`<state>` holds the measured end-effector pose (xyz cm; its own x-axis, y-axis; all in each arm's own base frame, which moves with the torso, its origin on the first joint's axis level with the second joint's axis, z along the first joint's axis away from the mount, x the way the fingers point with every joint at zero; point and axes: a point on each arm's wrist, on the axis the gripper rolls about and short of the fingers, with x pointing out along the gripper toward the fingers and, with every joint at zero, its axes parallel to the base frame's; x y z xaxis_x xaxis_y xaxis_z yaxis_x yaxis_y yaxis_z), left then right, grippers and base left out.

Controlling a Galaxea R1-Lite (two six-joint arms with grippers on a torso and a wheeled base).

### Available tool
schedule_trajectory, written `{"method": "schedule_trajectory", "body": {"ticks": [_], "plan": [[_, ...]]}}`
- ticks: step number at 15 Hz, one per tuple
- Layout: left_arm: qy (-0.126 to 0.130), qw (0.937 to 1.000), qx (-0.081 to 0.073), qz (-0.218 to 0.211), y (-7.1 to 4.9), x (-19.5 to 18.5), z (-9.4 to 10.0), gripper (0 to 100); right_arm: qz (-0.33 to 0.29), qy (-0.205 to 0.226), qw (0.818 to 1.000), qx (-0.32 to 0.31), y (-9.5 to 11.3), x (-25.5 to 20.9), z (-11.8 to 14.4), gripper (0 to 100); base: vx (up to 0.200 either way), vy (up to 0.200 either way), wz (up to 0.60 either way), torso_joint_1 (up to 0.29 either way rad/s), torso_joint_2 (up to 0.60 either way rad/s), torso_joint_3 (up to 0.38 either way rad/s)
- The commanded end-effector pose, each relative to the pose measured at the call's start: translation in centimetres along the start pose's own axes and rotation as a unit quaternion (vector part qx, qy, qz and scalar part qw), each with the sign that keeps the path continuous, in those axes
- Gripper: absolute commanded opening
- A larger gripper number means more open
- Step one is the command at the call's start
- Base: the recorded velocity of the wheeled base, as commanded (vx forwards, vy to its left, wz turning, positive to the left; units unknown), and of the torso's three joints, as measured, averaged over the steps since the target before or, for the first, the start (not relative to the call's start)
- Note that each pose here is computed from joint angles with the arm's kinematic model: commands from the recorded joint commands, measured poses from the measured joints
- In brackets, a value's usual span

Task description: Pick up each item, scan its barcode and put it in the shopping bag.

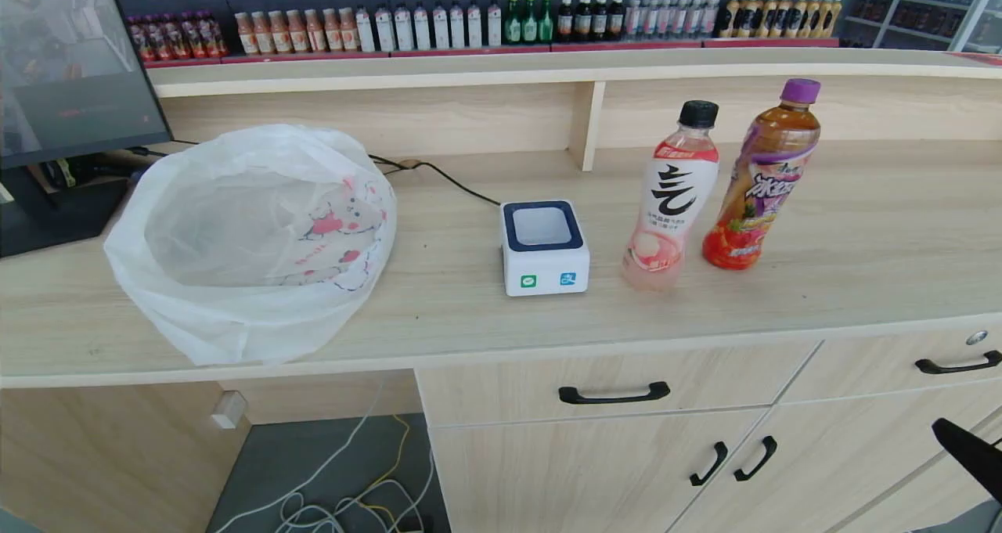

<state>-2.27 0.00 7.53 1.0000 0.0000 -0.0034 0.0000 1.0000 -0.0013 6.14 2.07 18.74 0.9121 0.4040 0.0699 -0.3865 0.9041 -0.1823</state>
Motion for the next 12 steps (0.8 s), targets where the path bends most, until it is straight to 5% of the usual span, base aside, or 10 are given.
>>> {"method": "schedule_trajectory", "body": {"ticks": [1,7,12], "plan": [[0.000,1.0000,0.000,0.000,0.0,0.0,0.0,100,0.081,0.006,0.997,-0.003,1.1,5.2,0.2,100,0.000,0.000,0.00,0.000,0.00,0.000],[0.000,1.0000,0.000,0.000,0.0,0.0,0.0,100,0.110,0.013,0.994,0.013,2.1,8.6,-0.4,100,0.000,0.000,0.00,0.000,0.00,0.000],[0.000,1.0000,0.000,0.000,0.0,0.0,0.0,100,0.104,-0.043,0.994,0.019,2.0,10.5,1.7,100,0.000,0.000,0.00,0.000,0.00,0.000]]}}
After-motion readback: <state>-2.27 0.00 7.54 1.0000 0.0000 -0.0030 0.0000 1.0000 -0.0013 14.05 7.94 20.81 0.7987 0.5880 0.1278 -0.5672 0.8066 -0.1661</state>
